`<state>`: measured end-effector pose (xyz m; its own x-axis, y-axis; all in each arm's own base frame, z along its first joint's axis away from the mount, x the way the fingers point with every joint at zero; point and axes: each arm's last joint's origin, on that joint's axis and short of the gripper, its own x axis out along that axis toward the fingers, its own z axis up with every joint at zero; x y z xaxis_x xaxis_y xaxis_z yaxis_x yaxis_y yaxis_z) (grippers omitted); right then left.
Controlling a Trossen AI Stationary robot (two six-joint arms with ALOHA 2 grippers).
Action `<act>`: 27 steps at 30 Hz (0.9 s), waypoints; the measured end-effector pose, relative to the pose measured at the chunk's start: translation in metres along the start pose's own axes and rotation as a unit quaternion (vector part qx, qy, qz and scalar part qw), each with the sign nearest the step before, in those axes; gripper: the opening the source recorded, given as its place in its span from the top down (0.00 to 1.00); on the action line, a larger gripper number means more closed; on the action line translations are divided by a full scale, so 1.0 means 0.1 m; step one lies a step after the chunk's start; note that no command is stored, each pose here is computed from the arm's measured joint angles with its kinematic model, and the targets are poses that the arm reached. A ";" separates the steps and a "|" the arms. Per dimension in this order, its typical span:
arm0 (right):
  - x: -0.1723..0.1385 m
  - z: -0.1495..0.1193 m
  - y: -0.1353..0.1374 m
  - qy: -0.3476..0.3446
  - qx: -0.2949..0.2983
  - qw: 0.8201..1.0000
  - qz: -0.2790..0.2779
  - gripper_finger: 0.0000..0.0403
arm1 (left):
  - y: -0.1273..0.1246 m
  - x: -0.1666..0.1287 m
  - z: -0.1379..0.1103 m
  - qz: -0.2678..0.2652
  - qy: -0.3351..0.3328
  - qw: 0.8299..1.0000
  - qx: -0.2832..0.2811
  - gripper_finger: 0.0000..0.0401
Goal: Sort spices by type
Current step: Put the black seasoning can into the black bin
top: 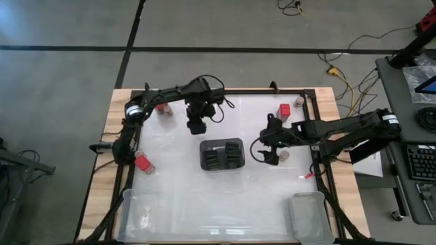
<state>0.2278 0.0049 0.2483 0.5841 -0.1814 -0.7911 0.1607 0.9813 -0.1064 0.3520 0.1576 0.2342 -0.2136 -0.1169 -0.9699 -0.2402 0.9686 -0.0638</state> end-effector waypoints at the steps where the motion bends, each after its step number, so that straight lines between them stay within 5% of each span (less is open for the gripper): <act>1: 0.00 0.01 0.00 -0.007 0.001 1.000 0.001 0.11 | -0.01 0.01 0.00 -0.001 0.001 1.000 0.000 0.70; 8: 0.01 0.03 0.00 -0.012 0.002 1.000 0.001 0.11 | -0.07 0.02 0.01 -0.048 -0.004 0.999 -0.002 0.70; 19: 0.03 0.06 0.01 -0.025 0.000 1.000 0.002 0.11 | -0.09 0.30 -0.04 -0.057 0.050 0.997 0.004 0.70; 27: 0.03 0.08 0.01 -0.035 -0.006 0.999 0.003 0.11 | -0.13 0.31 0.01 -0.050 0.026 0.998 0.015 0.68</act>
<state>0.2362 0.0052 0.2504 0.6399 -0.1790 -0.7473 0.1470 0.9830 -0.1096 0.3498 0.1413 0.2047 -0.2394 -0.2242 -0.9447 -0.2351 0.9574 -0.1677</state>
